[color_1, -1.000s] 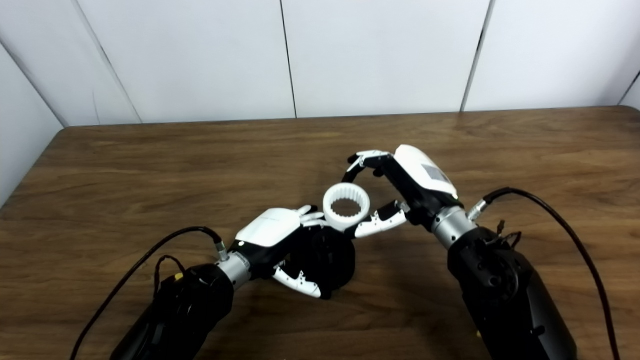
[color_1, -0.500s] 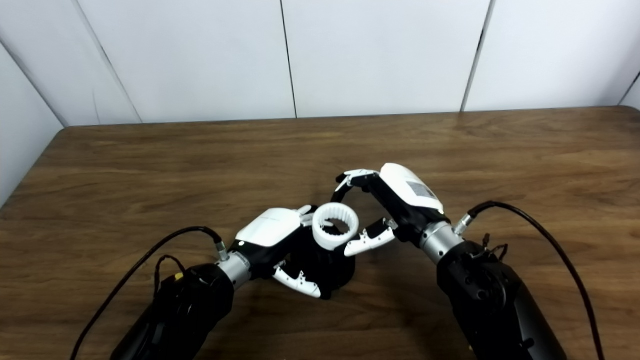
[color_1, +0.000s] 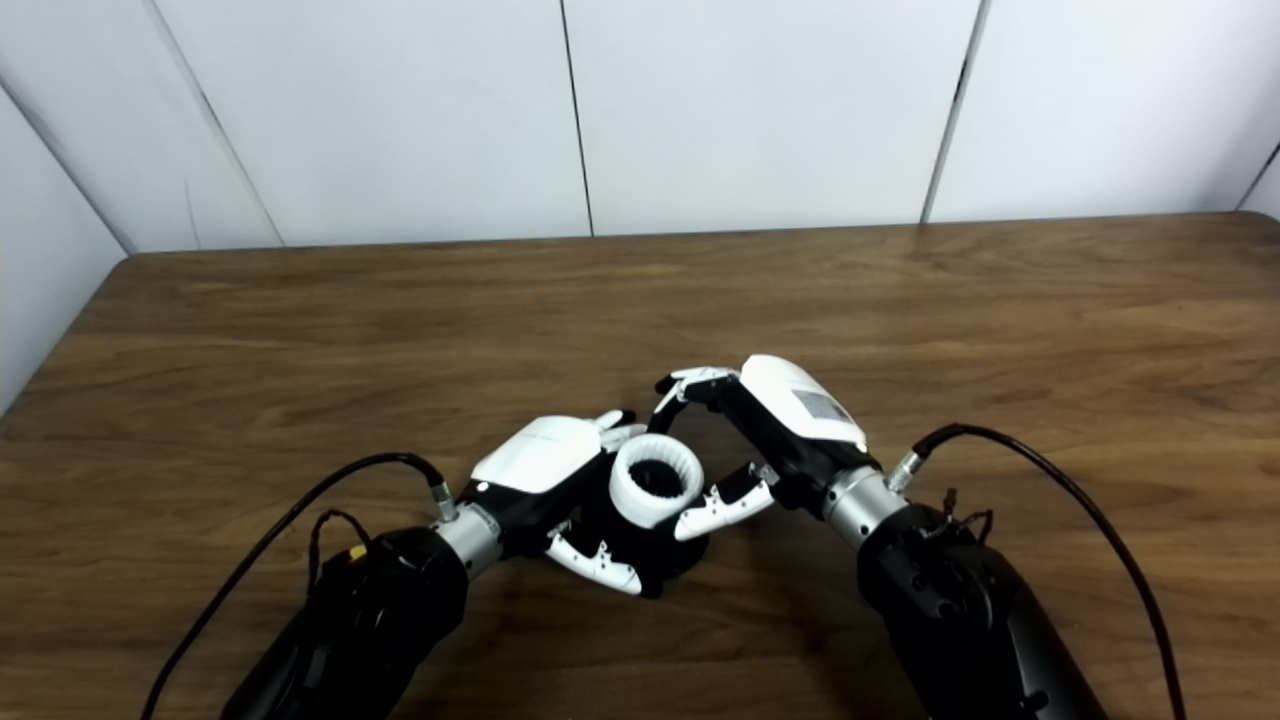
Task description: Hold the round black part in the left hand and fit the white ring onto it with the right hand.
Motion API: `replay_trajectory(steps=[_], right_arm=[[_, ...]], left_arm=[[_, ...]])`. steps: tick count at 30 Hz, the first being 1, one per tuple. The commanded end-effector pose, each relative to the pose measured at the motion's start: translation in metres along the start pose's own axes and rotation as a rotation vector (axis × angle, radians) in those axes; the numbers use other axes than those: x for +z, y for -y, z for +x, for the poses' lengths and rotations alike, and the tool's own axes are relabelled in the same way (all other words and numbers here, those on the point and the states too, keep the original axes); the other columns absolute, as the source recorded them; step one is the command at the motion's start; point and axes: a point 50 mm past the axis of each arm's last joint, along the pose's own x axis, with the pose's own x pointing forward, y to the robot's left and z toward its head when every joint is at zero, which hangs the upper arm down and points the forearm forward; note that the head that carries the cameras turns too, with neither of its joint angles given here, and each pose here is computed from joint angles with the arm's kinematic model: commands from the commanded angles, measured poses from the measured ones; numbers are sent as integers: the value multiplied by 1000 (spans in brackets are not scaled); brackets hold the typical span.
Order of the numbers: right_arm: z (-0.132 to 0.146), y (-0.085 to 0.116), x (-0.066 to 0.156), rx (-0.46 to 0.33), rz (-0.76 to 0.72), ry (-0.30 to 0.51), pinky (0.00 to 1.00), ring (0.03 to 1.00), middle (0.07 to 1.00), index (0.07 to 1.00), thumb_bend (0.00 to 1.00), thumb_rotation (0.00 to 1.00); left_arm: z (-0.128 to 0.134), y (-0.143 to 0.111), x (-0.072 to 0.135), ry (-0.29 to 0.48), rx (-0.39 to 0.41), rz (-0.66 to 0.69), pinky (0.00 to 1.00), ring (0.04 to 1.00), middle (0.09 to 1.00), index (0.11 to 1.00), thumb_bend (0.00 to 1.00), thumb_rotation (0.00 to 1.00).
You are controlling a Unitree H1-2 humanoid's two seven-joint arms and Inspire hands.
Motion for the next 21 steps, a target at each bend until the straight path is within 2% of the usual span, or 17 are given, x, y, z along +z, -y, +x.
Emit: replay_trajectory(steps=[1, 15, 21], right_arm=[[3, 6, 10, -44, -15, 63, 758, 863, 820, 594, 879, 240], [0, -2, 3, -21, -19, 53, 766, 875, 824, 597, 866, 238], [1, 2, 8, -19, -27, 63, 756, 876, 829, 599, 866, 245]], left_arm=[[2, 6, -7, -38, -54, -19, 926, 1000, 953, 838, 963, 449], [1, 7, -5, -39, -52, -26, 933, 1000, 950, 836, 957, 452], [3, 7, -4, -39, -53, -21, 923, 1000, 948, 839, 954, 450]])
